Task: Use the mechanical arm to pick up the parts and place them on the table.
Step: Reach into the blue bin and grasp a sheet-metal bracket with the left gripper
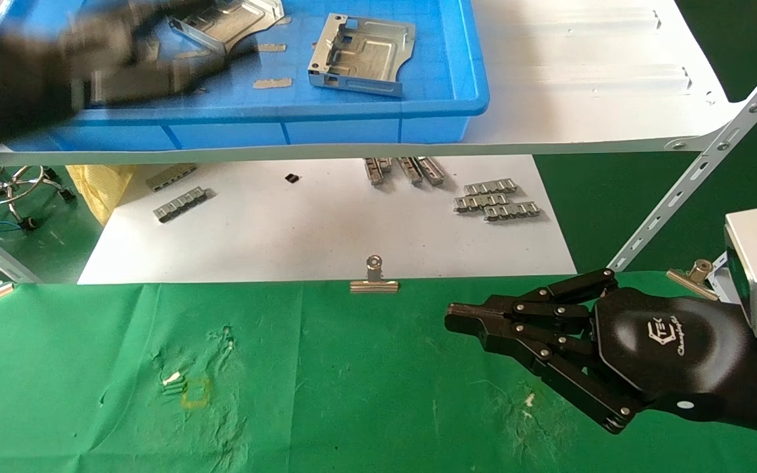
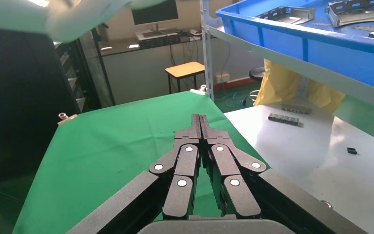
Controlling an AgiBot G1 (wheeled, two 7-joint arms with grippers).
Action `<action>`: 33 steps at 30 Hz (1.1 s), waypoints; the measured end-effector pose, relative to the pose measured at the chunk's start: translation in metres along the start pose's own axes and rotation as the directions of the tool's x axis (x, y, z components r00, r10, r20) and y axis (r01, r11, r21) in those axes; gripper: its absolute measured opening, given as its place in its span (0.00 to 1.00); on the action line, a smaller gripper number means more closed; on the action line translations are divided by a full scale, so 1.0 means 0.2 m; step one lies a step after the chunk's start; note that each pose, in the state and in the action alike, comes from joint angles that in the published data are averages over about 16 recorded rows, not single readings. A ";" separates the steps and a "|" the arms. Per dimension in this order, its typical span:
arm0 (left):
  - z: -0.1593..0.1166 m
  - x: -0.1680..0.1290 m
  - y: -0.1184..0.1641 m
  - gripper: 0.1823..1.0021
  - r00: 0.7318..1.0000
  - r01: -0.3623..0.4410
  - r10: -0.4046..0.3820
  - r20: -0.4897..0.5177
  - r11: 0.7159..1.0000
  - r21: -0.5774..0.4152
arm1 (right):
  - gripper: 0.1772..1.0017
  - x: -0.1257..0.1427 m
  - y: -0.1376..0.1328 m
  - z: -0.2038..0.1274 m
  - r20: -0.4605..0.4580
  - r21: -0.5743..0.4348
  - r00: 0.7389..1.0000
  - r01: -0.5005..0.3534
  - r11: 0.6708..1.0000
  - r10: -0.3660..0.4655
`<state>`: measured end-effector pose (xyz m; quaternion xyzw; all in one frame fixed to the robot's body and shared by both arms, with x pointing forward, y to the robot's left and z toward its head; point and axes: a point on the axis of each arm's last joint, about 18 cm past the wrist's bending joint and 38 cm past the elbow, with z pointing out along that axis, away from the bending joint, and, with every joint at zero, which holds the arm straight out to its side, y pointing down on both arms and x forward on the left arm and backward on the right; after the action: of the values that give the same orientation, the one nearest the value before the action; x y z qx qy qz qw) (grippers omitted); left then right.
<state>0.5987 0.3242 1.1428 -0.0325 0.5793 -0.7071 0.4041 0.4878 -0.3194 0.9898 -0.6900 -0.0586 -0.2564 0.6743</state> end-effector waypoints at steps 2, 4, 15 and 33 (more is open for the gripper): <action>0.08 -0.10 -0.05 1.00 0.998 0.000 0.000 0.067 1.000 -0.006 | 0.03 0.00 0.00 0.00 0.000 0.000 1.000 0.000 1.000 0.000; 0.15 -0.19 -0.09 1.00 0.991 0.002 0.001 0.131 1.000 -0.023 | 0.03 0.00 0.00 0.00 0.000 0.000 1.000 0.000 1.000 0.000; 0.42 -0.43 -0.16 1.00 0.932 -0.003 0.084 0.353 0.974 -0.225 | 0.02 0.00 0.00 0.00 0.000 0.000 1.000 0.000 1.000 0.000; 0.49 -0.47 -0.10 0.97 0.892 0.010 0.165 0.420 0.923 -0.384 | 0.02 0.00 0.00 0.00 0.000 0.000 1.000 0.000 1.000 0.000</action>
<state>0.7014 0.3041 1.2316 -0.2464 0.5970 -0.5395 0.5401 0.4878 -0.3194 0.9898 -0.6900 -0.0586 -0.2564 0.6743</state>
